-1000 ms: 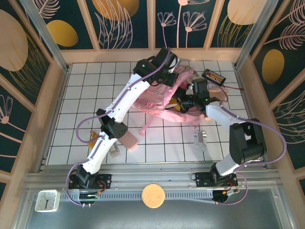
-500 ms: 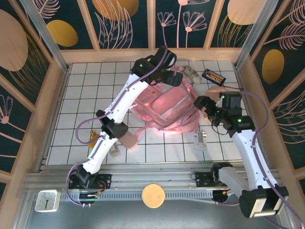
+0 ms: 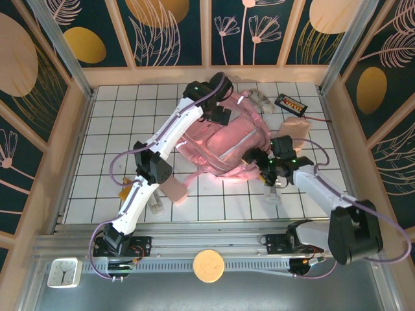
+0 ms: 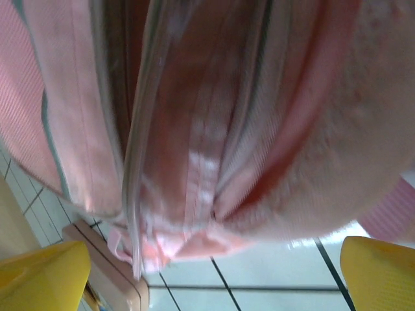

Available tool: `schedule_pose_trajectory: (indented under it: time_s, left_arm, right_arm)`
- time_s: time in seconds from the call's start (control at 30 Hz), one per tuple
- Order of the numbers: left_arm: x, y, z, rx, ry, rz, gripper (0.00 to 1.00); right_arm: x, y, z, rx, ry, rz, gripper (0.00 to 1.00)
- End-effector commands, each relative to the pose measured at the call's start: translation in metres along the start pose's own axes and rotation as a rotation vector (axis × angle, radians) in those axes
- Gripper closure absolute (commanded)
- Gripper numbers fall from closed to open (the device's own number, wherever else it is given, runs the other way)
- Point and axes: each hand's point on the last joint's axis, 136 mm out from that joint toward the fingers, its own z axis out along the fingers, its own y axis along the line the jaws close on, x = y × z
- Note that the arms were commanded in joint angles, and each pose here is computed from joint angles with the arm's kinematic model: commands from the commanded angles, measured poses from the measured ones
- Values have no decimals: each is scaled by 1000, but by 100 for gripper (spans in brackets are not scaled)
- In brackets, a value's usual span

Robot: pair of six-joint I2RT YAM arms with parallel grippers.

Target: Pack the student bag

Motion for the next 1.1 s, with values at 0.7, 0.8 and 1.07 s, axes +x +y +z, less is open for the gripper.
schedule_pose_trajectory:
  time_s: [0.7, 0.8, 1.07]
  left_arm:
    - [-145, -2, -184, 426, -658, -125, 1]
    - [-173, -27, -257, 641, -890, -47, 1]
    - [-180, -74, -380, 1440, -1179, 14, 1]
  right_arm:
    - [-121, 198, -73, -268, -356, -387, 100]
    - [-122, 215, -80, -311, -341, -404, 100]
    - [-120, 227, -85, -346, -330, -419, 100]
